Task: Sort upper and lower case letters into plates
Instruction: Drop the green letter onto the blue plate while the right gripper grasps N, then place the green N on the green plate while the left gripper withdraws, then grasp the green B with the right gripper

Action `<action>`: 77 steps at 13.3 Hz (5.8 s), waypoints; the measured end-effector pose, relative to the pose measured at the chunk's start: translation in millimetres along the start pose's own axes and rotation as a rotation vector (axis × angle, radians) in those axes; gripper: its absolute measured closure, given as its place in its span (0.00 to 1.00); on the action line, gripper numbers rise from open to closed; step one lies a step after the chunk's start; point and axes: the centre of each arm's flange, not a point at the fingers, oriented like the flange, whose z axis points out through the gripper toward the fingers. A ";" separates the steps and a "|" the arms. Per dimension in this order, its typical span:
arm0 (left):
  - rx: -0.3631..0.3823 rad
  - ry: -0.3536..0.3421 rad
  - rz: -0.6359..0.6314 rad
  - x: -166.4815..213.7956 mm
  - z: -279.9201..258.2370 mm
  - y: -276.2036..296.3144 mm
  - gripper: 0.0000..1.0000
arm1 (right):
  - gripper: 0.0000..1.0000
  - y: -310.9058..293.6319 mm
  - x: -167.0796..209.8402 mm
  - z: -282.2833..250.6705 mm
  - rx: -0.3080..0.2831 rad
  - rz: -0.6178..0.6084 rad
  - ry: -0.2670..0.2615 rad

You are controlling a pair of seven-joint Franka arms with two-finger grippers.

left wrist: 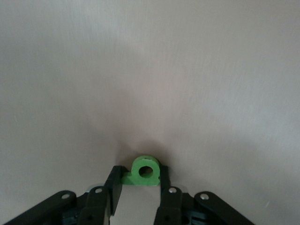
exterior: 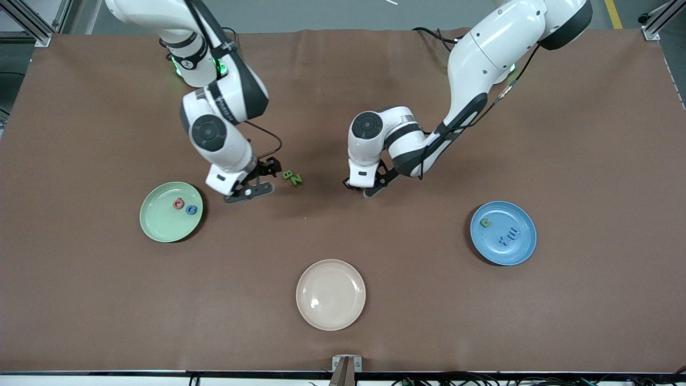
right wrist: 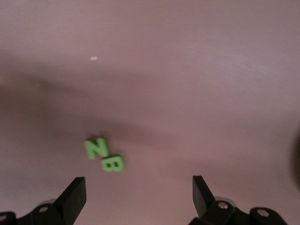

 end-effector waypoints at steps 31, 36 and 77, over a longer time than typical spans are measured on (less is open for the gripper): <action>0.213 0.128 0.229 328.5 -111.7 -144.8 0.00 | 0.67 -58.5 -7.2 117.8 -0.047 -0.176 0.047; 0.221 0.145 0.347 314.6 -185.7 -107.9 0.00 | 0.67 -42.0 7.8 81.7 -0.053 -0.121 0.004; 0.054 -0.036 0.629 338.6 -464.8 -273.5 0.00 | 0.00 280.1 -32.4 1.7 0.037 0.209 -0.178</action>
